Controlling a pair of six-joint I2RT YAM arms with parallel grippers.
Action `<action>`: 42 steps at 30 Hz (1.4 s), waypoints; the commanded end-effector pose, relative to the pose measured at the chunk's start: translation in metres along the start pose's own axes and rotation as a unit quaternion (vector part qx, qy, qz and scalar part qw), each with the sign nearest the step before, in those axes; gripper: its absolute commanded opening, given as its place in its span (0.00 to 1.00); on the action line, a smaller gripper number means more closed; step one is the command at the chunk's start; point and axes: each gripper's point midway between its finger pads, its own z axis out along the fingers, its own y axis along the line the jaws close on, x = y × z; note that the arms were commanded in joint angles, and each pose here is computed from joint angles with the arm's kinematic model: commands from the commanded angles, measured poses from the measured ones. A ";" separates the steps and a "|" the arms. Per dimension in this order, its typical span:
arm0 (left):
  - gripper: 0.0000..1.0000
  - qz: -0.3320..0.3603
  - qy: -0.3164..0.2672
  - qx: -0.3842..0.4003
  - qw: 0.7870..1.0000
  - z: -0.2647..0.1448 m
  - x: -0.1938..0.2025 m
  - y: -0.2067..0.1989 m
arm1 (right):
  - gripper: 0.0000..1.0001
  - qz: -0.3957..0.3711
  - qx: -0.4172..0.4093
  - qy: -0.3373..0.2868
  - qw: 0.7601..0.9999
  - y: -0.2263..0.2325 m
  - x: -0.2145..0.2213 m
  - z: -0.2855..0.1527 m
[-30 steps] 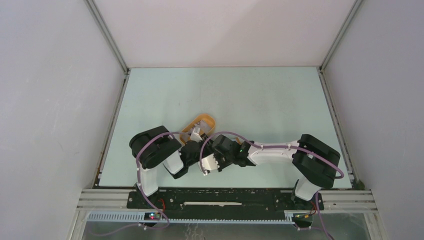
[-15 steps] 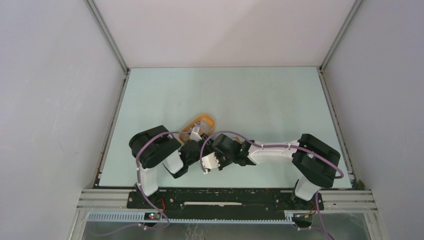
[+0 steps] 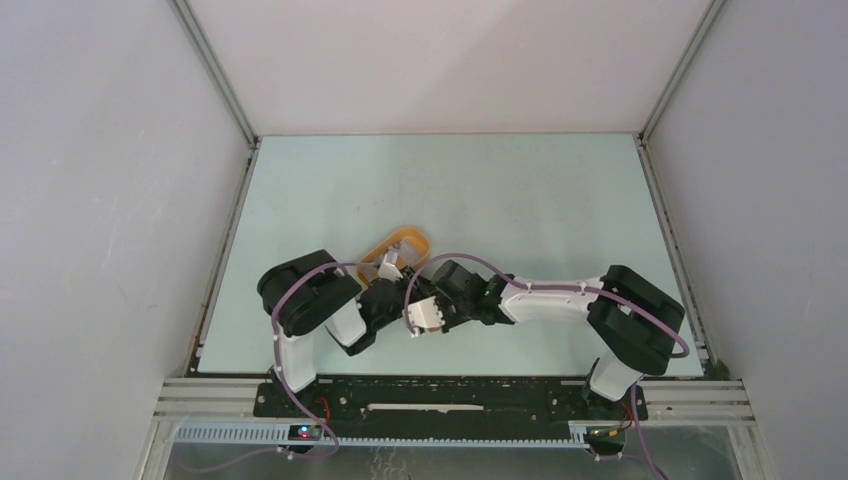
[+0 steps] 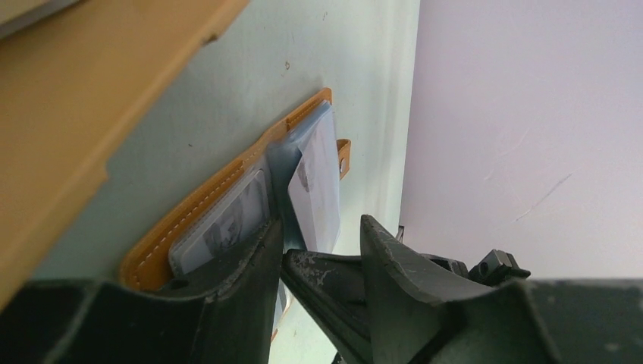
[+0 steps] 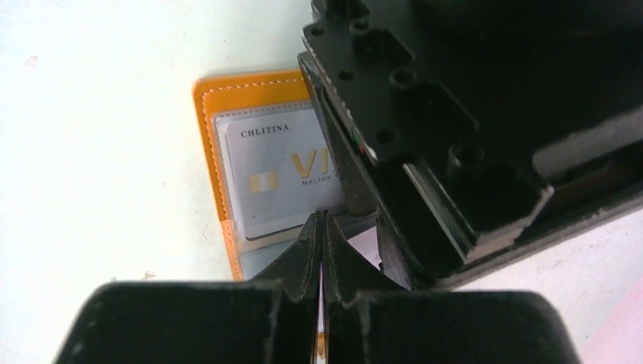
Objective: Put the credit cards into the card holder
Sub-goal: Insert the credit card into the card holder.
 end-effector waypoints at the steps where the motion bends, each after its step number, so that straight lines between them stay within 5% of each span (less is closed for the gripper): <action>1: 0.49 0.025 0.020 -0.061 0.998 -0.004 0.010 0.036 | 0.03 0.028 0.056 0.017 0.998 -0.033 0.008 -0.018; 16: 0.48 0.029 0.015 -0.047 0.998 -0.007 0.007 0.026 | 0.06 0.069 0.017 0.008 0.997 -0.030 0.015 -0.033; 30: 0.48 0.056 0.000 -0.009 0.998 -0.029 0.002 -0.001 | 0.28 0.097 -0.042 -0.080 0.991 -0.016 -0.005 -0.075; 42: 0.48 0.210 -0.025 0.016 0.977 -0.068 -0.001 -0.048 | 0.45 0.227 -0.014 -0.187 0.956 -0.046 -0.014 -0.145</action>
